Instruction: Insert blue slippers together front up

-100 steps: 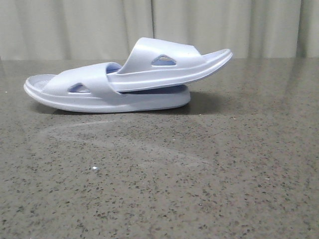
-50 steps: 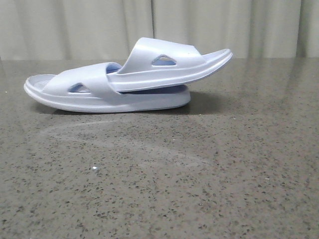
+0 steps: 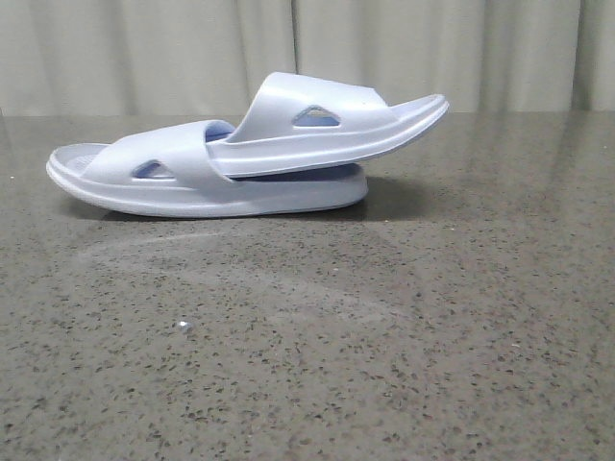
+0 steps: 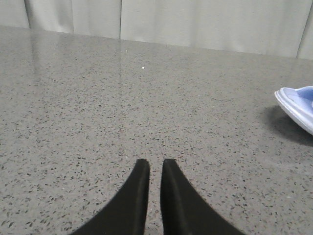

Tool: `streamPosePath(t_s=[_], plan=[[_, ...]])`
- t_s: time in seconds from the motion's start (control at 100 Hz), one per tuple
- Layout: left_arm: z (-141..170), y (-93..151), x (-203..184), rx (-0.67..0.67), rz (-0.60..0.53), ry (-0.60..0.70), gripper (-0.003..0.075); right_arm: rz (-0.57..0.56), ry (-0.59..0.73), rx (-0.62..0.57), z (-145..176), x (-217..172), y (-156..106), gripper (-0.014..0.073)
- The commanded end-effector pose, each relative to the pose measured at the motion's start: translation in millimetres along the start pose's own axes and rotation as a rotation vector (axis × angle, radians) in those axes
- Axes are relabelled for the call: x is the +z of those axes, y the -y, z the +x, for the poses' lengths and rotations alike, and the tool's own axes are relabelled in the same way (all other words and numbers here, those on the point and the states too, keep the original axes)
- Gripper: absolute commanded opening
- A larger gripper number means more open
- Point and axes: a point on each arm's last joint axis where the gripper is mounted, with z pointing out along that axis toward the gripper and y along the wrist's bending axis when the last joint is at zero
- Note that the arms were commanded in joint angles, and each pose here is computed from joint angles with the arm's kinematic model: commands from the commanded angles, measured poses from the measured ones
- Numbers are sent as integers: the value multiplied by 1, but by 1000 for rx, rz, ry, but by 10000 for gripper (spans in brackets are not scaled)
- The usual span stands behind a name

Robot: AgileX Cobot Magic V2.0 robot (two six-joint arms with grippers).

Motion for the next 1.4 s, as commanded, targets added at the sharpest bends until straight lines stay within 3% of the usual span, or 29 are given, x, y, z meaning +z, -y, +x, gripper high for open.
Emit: streamPosePath(t_s=[0.0, 0.1, 0.24, 0.59, 1.0, 1.25, 1.39], plan=[[-4, 0, -2, -9, -1, 89, 15, 94, 116, -85, -17, -5, 6, -78], [-4, 0, -2, -9, -1, 89, 15, 210, 234, -198, -27, -12, 14, -78], [-4, 0, -2, -9, -1, 89, 15, 279, 357, -367, -37, -22, 14, -78], [-4, 0, -2, -9, -1, 89, 15, 438, 478, -388, -18, -36, 27, -78], [-4, 0, -2, -9, -1, 89, 15, 453, 349, -324, 9, -34, 34, -78], [-4, 0, -2, -9, -1, 89, 15, 520, 268, -285, 16, -33, 39, -78], [-4, 0, -2, -9, -1, 89, 15, 524, 292, -290, 14, -34, 39, -78]])
